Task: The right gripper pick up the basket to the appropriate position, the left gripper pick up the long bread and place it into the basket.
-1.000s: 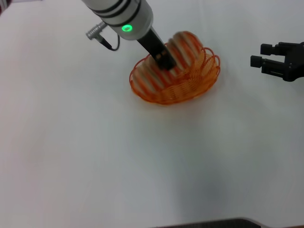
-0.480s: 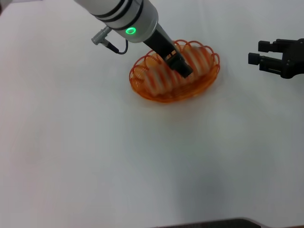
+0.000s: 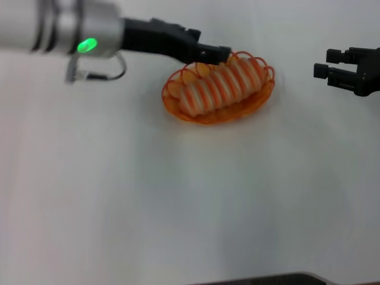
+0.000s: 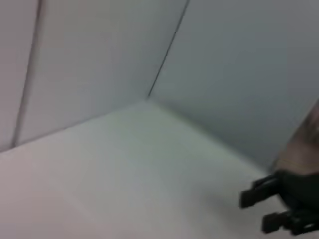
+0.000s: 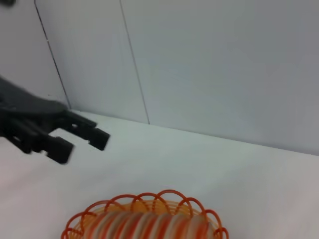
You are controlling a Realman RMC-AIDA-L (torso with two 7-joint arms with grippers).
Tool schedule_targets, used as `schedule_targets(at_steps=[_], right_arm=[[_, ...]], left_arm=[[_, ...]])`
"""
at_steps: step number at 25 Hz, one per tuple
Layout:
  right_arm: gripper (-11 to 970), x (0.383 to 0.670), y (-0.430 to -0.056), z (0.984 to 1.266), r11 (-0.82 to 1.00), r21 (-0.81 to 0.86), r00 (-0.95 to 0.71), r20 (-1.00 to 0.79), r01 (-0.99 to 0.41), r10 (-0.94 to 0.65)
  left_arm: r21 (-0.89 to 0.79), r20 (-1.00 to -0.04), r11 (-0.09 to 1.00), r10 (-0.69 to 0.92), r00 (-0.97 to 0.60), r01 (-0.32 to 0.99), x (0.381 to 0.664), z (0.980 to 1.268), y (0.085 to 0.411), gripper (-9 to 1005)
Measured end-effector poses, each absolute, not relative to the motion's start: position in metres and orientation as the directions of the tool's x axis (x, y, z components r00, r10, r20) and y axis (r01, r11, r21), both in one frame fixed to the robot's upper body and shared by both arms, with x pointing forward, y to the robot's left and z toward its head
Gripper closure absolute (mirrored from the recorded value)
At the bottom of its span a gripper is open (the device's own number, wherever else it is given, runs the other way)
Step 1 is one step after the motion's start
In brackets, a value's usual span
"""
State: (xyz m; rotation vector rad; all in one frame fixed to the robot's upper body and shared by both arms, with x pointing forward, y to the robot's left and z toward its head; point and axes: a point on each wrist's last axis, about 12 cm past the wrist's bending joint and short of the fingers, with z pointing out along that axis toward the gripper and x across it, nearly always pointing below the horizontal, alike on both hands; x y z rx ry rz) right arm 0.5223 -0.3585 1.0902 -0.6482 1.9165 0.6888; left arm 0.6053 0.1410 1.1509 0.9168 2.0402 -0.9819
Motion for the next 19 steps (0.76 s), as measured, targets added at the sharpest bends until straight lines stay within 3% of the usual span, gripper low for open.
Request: schedule_targets(at_steps=[3,10,19], right_arm=[[439,0.523,-0.358,1.091,0.695,0.196,-0.397,-0.907,-0.691,-0.14],[439,0.524,-0.358,1.095,0.681,0.213,-0.407,-0.903,-0.7,-0.136],[439,0.528,-0.355,1.097,0.674,0.222,-0.411,-0.902,-0.704,-0.133]], left_arm=[[-0.438,-0.839,0.413,0.13,-0.528,0.798,0.593,1.129,0.181,151],[-0.43,-0.861,0.411,0.08,-0.501,0.804,0.547,1.091,0.249,152],[-0.454,-0.803,0.472,0.151,-0.576,0.756,0.523,1.064,0.271,152]])
